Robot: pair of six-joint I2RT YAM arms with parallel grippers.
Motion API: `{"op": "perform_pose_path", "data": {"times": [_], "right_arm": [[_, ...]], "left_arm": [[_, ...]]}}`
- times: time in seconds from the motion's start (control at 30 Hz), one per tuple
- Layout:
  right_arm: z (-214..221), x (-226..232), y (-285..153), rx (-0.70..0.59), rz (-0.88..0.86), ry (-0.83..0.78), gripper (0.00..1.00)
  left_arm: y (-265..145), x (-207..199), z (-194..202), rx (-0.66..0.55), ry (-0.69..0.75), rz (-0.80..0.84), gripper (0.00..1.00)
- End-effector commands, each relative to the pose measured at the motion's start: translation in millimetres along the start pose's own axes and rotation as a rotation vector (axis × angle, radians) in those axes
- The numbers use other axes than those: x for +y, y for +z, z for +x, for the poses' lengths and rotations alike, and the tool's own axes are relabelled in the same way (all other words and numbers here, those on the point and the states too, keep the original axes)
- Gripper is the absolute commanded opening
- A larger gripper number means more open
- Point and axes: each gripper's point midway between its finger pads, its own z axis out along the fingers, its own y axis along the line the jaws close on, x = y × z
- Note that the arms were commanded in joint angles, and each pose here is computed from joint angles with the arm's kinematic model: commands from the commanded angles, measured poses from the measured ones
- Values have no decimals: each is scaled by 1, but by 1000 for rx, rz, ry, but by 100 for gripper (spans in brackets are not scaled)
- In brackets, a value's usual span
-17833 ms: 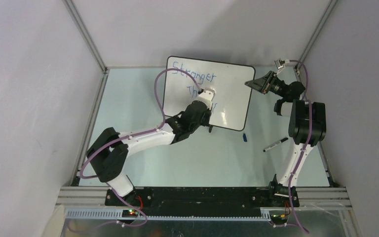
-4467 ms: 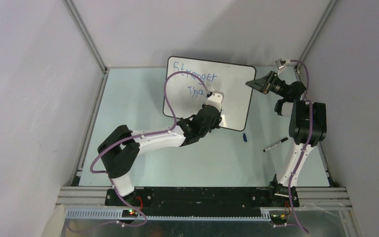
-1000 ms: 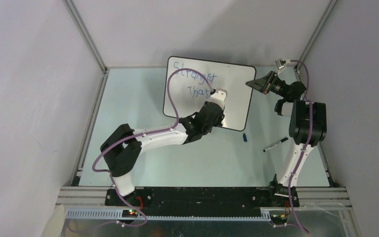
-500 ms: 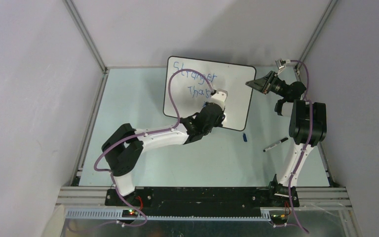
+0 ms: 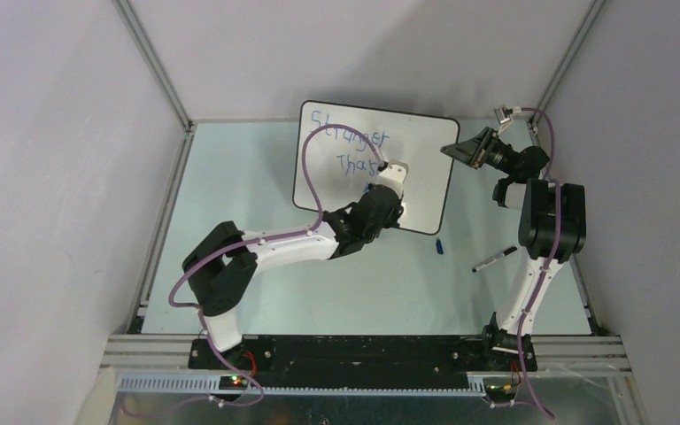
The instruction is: Write a sentence on the whiteboard
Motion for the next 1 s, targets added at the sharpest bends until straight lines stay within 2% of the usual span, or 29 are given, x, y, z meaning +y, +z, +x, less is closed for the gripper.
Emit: {"op": "perform_pose_path", "data": {"times": [0.0, 0.97], "right_arm": [[-22, 36, 2, -19, -39, -64, 0], [-23, 37, 3, -19, -40, -66, 0]], "left_arm": [[-5, 4, -1, -6, -4, -5, 0], [-15, 22, 7, 16, 24, -74, 0]]}}
